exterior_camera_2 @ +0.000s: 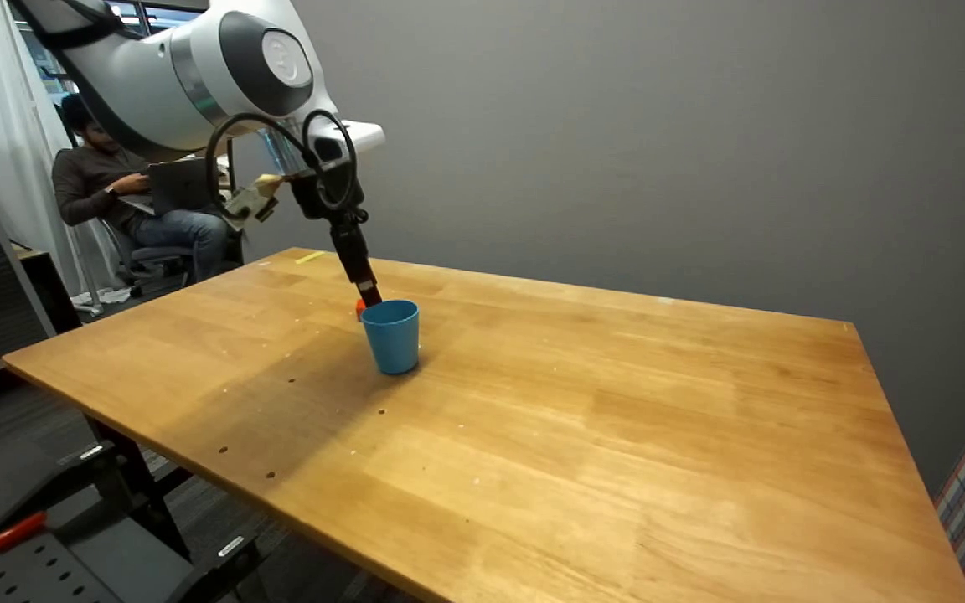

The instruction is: Put the yellow block in the cup

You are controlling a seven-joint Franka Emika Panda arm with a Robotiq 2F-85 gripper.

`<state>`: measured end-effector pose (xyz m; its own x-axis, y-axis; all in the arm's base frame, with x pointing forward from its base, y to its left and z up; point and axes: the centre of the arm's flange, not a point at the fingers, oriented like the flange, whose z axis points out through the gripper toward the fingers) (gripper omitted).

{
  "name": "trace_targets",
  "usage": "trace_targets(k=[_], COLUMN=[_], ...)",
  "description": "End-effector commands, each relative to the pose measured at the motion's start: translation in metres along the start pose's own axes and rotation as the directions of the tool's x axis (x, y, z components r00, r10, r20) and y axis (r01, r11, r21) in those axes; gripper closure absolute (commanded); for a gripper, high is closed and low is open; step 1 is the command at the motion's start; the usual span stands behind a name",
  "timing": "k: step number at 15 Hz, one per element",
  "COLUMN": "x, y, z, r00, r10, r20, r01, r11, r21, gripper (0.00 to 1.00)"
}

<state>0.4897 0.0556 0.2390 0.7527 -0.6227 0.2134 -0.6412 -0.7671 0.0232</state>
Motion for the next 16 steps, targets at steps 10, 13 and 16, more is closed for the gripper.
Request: trace_targets(k=[10, 13, 16], x=[-0.032, -0.031, -0.022], y=[-0.009, -0.003, 0.009], z=[-0.075, -0.108, -0.145], r00=[0.89, 0.823, 0.767], r10=[-0.434, -0.554, -0.636], r20=[0.138, 0.123, 0.086], r01=[0.418, 0.539, 0.623], r11=[0.899, 0.831, 0.77], r21=[0.132, 0.139, 0.137], gripper=[0.0, 0.0, 0.0])
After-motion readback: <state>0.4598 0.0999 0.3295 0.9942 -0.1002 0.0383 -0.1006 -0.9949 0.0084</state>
